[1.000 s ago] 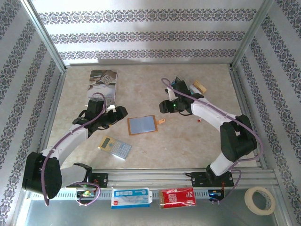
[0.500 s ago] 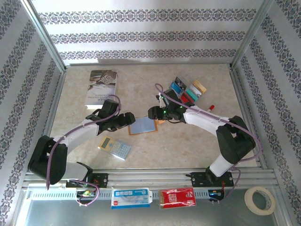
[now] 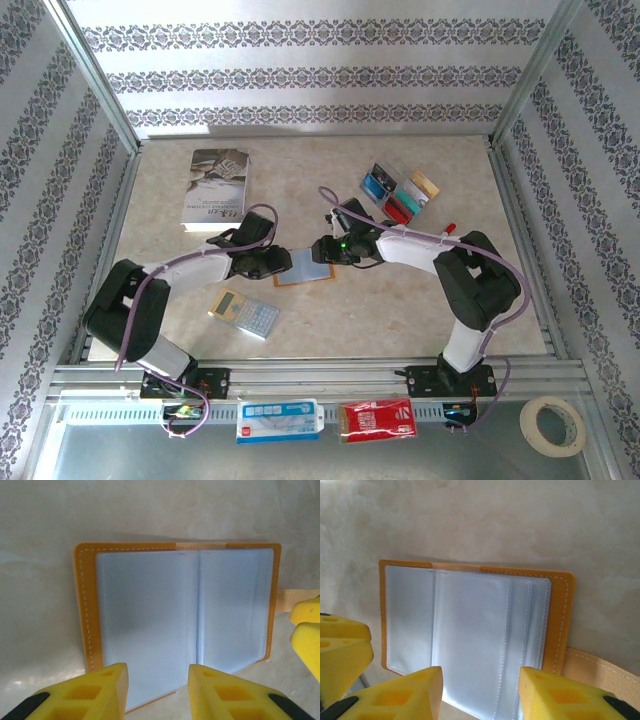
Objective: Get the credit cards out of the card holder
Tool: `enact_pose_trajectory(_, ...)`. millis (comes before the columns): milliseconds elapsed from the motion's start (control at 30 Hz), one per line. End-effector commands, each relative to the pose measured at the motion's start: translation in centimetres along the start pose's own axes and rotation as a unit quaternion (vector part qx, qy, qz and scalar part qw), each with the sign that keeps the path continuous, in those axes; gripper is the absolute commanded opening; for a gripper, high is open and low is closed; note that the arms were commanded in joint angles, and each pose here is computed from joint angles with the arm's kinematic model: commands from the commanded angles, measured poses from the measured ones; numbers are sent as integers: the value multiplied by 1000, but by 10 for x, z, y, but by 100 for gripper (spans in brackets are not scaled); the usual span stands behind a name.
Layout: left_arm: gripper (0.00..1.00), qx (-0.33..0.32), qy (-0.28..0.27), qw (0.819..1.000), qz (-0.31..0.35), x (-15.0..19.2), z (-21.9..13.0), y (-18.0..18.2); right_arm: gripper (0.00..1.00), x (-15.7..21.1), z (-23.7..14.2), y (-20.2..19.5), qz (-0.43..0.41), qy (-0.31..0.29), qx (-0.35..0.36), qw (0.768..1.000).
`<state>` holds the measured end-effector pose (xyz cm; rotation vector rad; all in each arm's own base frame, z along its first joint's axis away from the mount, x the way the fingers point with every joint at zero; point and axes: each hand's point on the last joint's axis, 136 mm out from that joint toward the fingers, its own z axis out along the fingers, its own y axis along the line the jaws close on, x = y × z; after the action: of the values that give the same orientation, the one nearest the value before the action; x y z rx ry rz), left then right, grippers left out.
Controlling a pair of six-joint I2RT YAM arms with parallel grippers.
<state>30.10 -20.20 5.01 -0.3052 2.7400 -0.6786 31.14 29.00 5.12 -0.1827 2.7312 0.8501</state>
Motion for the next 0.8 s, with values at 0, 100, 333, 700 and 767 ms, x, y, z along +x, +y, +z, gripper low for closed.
enact_pose_trajectory(0,38,-16,-7,1000,2,-5,1,-2,45,3,7,1,5,8,-3,1000)
enact_pose_trajectory(100,39,-28,-12,1000,1,-8,1,2,45,6,9,-4,3,13,6,1000)
enact_pose_trajectory(333,40,-47,0,999,3,-4,8,9,44,10,15,-10,8,22,14,1000)
enact_pose_trajectory(700,36,-64,12,998,11,2,18,13,44,14,18,-13,8,29,18,999)
enact_pose_trajectory(767,34,-64,12,998,11,2,20,13,44,15,19,-14,9,31,19,999)
